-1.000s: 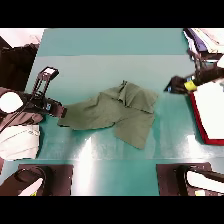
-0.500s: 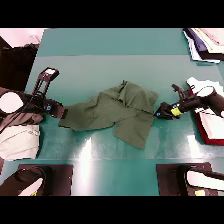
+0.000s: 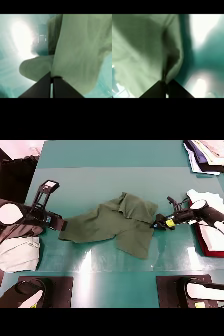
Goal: Fold the shirts.
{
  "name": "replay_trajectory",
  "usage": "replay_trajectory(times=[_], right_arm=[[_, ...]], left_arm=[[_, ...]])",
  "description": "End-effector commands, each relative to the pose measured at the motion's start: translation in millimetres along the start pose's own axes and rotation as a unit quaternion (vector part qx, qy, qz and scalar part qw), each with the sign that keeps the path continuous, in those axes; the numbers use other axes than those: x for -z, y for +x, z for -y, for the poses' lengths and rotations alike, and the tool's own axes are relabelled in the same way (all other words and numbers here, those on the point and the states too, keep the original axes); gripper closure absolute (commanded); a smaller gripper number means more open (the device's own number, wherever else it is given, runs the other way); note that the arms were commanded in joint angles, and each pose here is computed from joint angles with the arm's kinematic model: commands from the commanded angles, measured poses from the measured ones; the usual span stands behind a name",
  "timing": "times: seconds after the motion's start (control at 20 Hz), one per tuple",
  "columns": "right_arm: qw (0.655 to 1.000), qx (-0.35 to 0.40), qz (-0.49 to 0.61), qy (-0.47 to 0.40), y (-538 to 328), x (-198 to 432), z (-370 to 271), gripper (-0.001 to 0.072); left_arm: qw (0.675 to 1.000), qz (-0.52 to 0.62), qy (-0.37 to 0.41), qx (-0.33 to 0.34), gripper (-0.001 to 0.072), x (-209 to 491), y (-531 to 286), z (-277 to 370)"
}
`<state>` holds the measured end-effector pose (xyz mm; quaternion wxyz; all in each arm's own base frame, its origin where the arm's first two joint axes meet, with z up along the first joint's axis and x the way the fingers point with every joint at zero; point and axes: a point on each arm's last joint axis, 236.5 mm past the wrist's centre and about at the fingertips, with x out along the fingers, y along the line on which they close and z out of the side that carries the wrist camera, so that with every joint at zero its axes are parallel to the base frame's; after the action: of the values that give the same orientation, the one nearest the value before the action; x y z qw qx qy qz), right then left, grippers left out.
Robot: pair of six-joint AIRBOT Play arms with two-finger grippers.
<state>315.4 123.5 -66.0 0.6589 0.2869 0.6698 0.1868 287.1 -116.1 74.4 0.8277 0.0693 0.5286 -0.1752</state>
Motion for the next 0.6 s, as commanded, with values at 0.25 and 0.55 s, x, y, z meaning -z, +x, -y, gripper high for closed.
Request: replay_trajectory(times=[0.25,0.55], right_arm=[[0.934,-0.027,0.271,-0.234,-208.1,-29.5,-178.3,0.0689],[0.798,-0.042,0.479,-0.362,-368.7,41.8,-296.8,0.0689]], left_arm=[[0.976,0.192,0.025,-0.103,0.0682,-99.3,-177.7,-31.9],[0.916,0.391,0.025,-0.084,0.0682,-126.0,-347.4,-7.0]])
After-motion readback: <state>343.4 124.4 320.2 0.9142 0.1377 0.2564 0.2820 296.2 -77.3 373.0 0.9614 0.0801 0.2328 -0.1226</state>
